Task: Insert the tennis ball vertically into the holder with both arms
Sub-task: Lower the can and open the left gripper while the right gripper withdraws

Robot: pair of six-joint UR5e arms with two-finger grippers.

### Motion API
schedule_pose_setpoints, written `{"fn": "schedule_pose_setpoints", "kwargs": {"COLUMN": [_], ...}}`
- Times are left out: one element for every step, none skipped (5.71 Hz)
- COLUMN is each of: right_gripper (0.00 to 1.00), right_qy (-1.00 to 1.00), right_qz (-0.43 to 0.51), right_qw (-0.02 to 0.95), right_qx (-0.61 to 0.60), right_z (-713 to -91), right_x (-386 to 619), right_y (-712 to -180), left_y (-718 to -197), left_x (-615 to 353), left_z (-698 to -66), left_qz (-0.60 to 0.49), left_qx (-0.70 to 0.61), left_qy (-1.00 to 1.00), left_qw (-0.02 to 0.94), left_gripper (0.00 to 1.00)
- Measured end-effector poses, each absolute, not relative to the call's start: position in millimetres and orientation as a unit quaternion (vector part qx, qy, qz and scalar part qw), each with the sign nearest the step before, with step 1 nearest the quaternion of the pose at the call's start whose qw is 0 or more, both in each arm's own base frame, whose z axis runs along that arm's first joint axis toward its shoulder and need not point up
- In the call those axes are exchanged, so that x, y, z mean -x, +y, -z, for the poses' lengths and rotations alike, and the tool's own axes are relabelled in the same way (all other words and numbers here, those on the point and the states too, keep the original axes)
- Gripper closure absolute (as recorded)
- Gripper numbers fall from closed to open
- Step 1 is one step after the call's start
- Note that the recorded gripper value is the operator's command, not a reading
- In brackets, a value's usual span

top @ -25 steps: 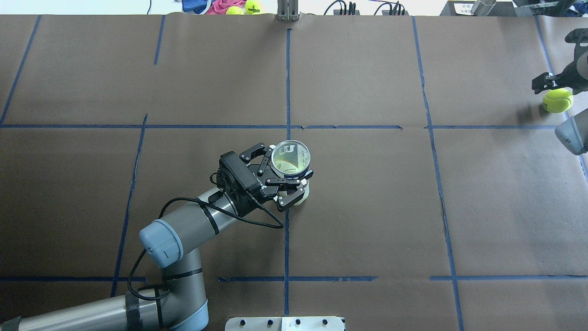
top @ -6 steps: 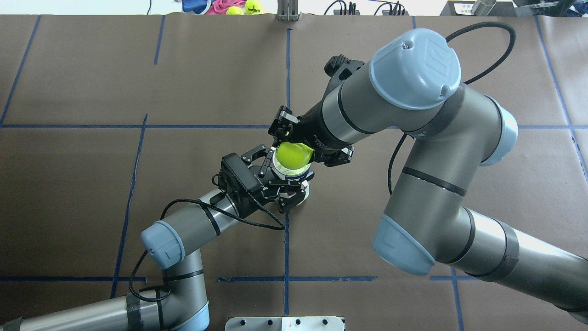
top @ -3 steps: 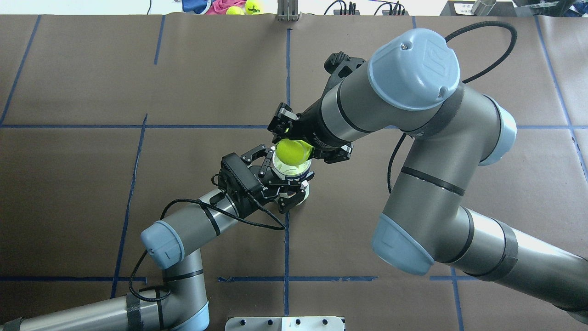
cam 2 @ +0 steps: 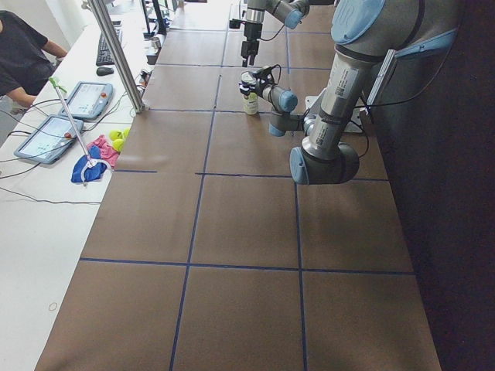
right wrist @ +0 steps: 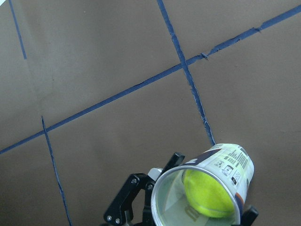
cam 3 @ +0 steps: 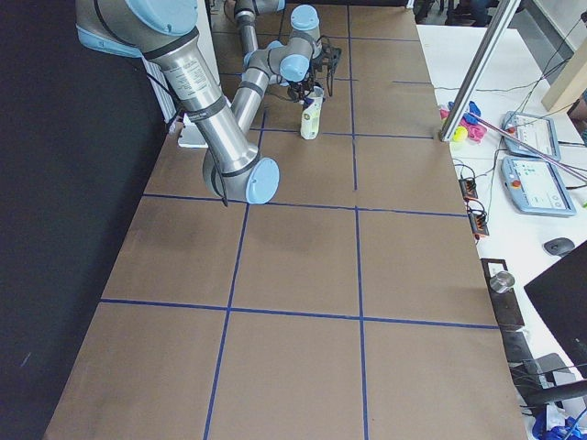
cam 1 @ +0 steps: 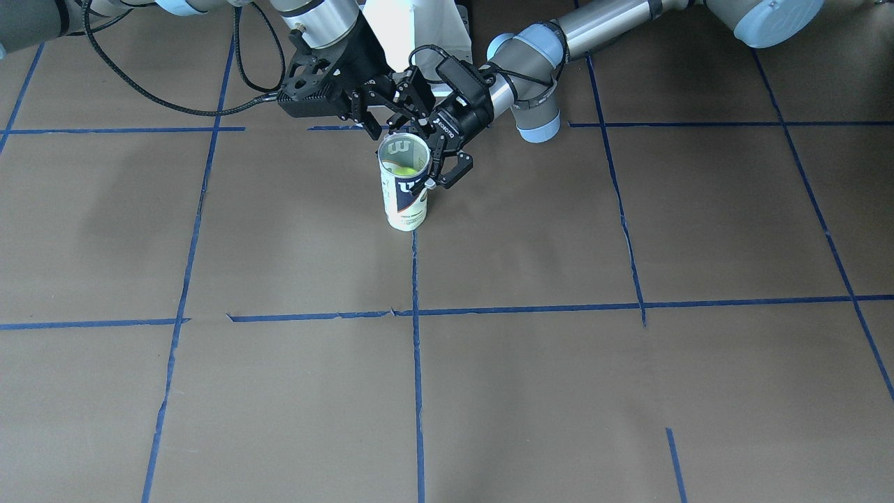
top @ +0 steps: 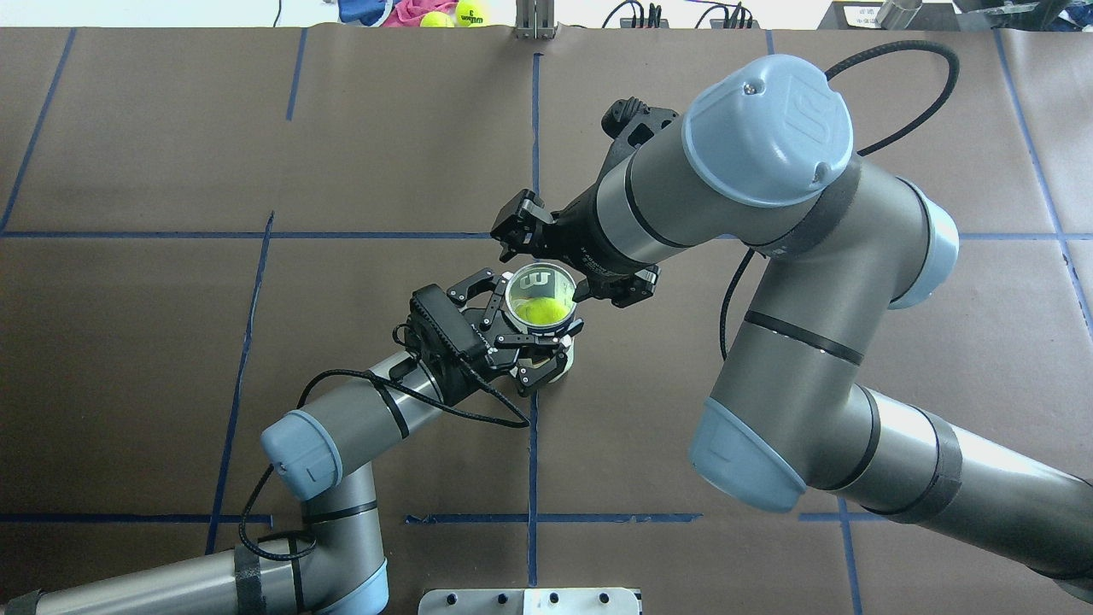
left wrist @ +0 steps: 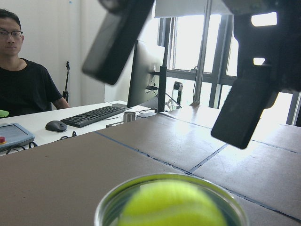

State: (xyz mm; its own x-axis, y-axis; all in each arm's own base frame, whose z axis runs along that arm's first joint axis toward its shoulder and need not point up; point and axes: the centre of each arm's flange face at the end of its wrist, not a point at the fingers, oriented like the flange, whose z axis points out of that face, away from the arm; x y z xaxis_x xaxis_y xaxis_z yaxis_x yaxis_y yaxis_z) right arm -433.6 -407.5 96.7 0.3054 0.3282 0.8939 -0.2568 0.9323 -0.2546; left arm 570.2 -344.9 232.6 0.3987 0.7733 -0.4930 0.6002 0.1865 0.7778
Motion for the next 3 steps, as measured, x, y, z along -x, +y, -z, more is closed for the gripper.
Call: {"fn": "schedule_pose_setpoints", "kwargs": {"right_gripper": [0.05, 0.05, 0.05], "right_qy": [-0.561, -0.561, -0.558], "right_qz": [-0.183, -0.191, -0.202], "right_qw": [0.807, 0.805, 0.804], "right_qx": [0.029, 0.025, 0.019], "right_z": [-97, -99, -104], "right_x": [430, 420, 408], "right_y": [-410, -418, -429], "left_y": [-345, -344, -343], "left_x": [-570, -566, -556], "left_z": [-232, -228, -217], "left_qz": [-0.079, -0.075, -0.068], "left_qx": [-0.633, -0.635, -0.639], "left_qy": [0.543, 0.546, 0.553], "left_qw": [0.546, 0.541, 0.53], "left_gripper": [0.08, 0.03, 0.01]}}
